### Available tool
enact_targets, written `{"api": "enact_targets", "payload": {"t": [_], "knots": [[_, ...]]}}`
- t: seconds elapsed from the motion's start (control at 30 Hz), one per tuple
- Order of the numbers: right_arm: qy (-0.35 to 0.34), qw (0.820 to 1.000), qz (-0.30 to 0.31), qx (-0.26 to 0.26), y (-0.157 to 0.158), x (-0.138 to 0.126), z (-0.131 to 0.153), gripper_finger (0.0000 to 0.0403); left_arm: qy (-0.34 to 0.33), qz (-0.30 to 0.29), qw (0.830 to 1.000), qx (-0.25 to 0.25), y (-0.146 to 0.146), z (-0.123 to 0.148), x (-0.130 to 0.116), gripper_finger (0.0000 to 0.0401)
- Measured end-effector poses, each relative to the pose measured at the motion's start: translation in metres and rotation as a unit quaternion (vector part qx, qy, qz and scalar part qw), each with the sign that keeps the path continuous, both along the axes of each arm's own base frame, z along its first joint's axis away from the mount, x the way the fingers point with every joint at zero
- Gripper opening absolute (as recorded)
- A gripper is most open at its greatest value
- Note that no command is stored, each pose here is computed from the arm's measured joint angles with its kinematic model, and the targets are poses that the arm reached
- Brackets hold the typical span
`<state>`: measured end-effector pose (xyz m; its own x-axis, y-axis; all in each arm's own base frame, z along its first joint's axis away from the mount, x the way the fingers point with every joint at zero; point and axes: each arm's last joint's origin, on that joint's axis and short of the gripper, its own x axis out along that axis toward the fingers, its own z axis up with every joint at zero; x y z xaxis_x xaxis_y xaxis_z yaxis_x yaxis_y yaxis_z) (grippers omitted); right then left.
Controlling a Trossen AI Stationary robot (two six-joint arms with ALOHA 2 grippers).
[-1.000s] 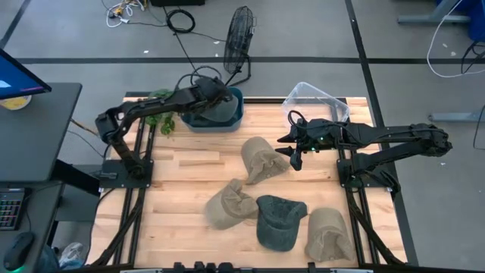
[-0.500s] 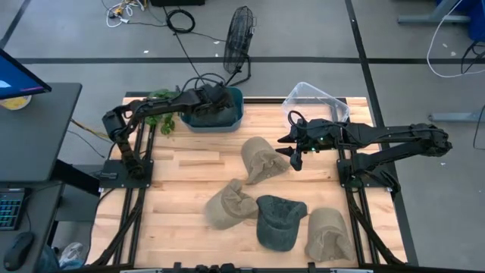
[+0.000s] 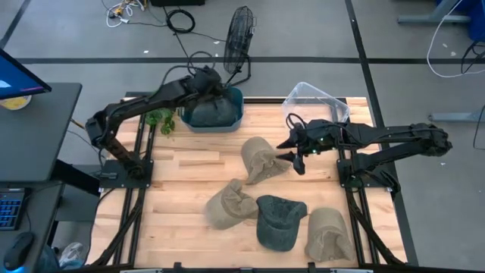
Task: Pick & Place hat
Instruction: Put the blue cap into the blue bin
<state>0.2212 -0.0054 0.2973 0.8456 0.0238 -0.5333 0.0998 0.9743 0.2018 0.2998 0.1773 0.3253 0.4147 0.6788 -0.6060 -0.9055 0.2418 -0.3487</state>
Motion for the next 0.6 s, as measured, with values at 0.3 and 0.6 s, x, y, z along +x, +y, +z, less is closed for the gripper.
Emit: {"api": "enact_targets", "payload": {"t": [0.3, 0.6], "knots": [[0.013, 0.991, 0.117, 0.067, 0.048, -0.002, -0.002, 0.0187, 0.014, -0.158, 0.984, 0.084, -0.045, 0.049, -0.003, 0.0122], [0.111, 0.966, 0.193, 0.130, 0.122, 0.003, -0.033, 0.0187, -0.021, -0.211, 0.969, 0.126, -0.079, 0.079, -0.012, 0.0122]]}}
